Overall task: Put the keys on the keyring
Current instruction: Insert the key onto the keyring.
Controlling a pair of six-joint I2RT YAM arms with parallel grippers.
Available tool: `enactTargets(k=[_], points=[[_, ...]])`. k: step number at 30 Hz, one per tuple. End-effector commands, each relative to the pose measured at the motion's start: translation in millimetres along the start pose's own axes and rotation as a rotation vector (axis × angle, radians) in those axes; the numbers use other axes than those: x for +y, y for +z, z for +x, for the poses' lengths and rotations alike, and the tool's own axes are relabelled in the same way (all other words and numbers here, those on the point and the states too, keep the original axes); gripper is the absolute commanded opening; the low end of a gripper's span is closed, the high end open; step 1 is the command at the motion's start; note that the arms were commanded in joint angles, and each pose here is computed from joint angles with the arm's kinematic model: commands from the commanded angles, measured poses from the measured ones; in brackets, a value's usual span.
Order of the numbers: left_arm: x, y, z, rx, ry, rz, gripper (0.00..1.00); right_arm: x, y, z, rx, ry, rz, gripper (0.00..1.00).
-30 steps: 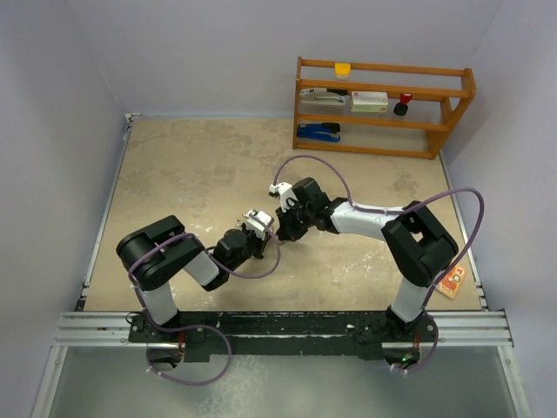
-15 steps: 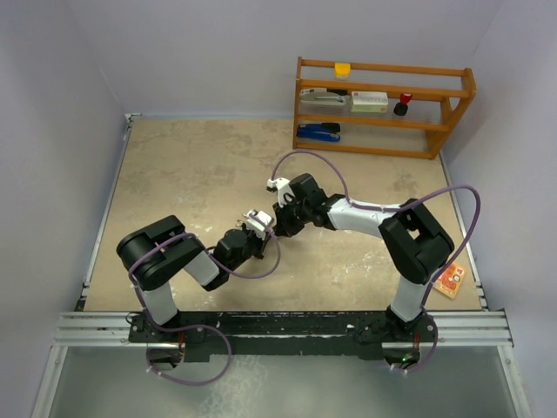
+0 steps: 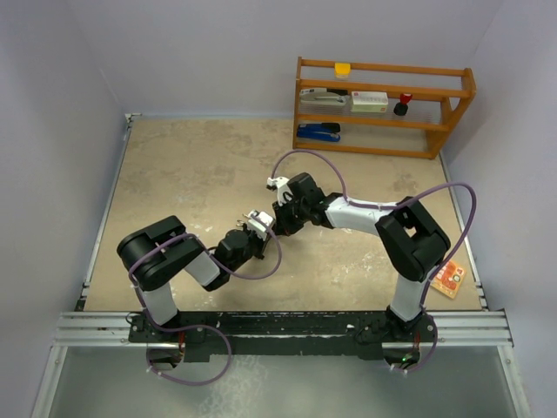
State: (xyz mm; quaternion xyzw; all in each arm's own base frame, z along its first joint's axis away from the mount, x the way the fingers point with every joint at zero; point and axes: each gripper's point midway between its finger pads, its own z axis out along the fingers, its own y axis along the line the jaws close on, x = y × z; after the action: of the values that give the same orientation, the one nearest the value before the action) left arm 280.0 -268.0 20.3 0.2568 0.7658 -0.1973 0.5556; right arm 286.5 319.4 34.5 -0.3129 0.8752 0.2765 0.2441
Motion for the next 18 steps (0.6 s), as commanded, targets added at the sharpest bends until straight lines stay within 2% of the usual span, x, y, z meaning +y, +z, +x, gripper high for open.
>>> enactTargets(k=[1, 14, 18], points=[[-0.6, 3.8, -9.1, -0.027, 0.005, -0.010, 0.00, -0.7, -2.9, -13.0, -0.026, 0.024, 0.032, 0.00], [-3.9, 5.5, -6.5, -0.014, 0.026, -0.005, 0.00, -6.1, -0.7, -9.1, 0.016, 0.085, 0.072, 0.00], [-3.8, 5.9, -4.9, -0.004, 0.042, -0.012, 0.00, -0.5, -5.4, -17.9, -0.010, 0.094, 0.055, 0.00]])
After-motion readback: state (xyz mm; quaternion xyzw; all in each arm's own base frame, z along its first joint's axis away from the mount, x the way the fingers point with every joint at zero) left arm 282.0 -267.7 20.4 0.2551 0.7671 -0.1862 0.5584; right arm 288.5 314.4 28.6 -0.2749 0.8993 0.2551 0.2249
